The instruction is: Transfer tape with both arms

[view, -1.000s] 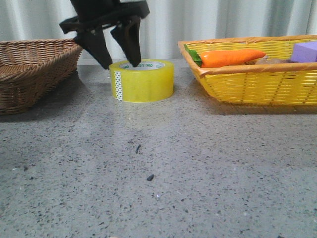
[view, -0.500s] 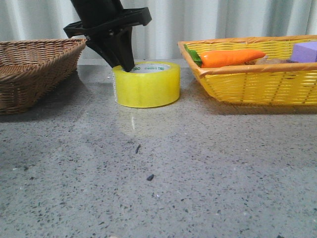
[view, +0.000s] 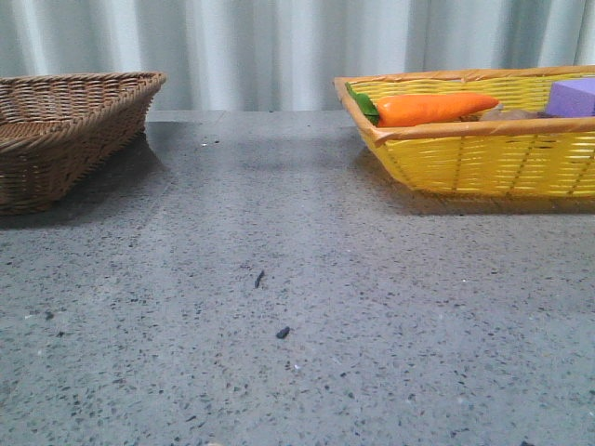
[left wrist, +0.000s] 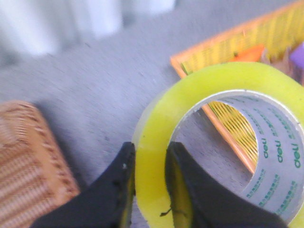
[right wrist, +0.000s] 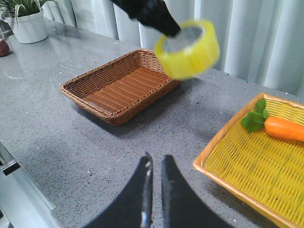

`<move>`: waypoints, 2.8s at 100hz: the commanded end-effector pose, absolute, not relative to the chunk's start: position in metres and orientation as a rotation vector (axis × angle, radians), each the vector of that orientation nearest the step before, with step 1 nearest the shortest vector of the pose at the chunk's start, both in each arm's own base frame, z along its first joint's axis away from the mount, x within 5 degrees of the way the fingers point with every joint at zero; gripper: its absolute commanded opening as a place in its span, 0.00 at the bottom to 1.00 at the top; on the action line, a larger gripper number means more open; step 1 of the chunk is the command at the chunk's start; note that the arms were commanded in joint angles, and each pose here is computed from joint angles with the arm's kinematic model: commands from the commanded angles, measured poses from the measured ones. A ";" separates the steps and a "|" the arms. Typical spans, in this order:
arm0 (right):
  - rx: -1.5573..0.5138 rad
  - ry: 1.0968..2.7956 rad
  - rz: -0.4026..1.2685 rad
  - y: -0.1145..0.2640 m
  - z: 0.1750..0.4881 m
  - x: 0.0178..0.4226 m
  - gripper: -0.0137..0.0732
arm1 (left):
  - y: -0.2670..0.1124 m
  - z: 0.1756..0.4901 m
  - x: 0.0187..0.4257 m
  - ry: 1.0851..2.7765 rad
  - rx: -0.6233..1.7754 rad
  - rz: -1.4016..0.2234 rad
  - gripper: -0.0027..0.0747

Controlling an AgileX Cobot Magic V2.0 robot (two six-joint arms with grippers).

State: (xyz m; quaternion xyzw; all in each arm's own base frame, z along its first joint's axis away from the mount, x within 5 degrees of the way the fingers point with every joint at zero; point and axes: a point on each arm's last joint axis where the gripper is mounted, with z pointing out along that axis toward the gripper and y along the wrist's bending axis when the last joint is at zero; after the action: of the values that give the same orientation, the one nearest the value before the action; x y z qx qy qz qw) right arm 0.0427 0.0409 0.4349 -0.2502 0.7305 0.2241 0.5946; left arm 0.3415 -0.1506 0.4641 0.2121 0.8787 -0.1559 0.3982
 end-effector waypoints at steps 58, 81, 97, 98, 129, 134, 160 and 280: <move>-0.544 1.632 0.547 0.043 0.447 0.045 0.11 | -0.018 0.414 0.353 2.372 0.089 -0.169 0.04; -0.544 1.633 0.546 0.043 0.446 0.045 0.11 | -0.017 0.388 0.354 2.456 0.011 -0.194 0.66; -0.545 1.633 0.544 0.042 0.446 0.045 0.11 | -0.027 0.413 0.338 2.347 0.008 -0.299 0.76; -0.545 1.633 0.544 0.042 0.446 0.045 0.11 | -0.029 0.415 0.337 2.334 0.019 -0.303 0.75; -0.489 1.483 0.461 0.031 0.426 0.039 0.11 | -0.080 0.473 0.220 1.695 0.269 -0.359 0.44; -0.477 1.437 0.431 0.026 0.414 0.036 0.11 | -0.082 0.469 0.195 1.619 0.286 -0.395 0.40; -0.428 1.250 0.380 0.012 0.350 0.019 0.11 | -0.061 0.390 0.101 1.447 0.337 -0.513 0.12; -0.418 1.227 0.381 0.014 0.327 0.023 0.11 | -0.036 0.287 0.076 1.412 0.338 -0.343 0.01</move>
State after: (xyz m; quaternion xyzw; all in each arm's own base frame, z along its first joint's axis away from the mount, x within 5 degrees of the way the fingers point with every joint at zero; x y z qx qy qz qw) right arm 0.0254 0.0164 0.3128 -0.2063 0.6053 0.1753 0.7485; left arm 0.0776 -0.0410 0.2921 0.1680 0.6790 -0.1721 0.6936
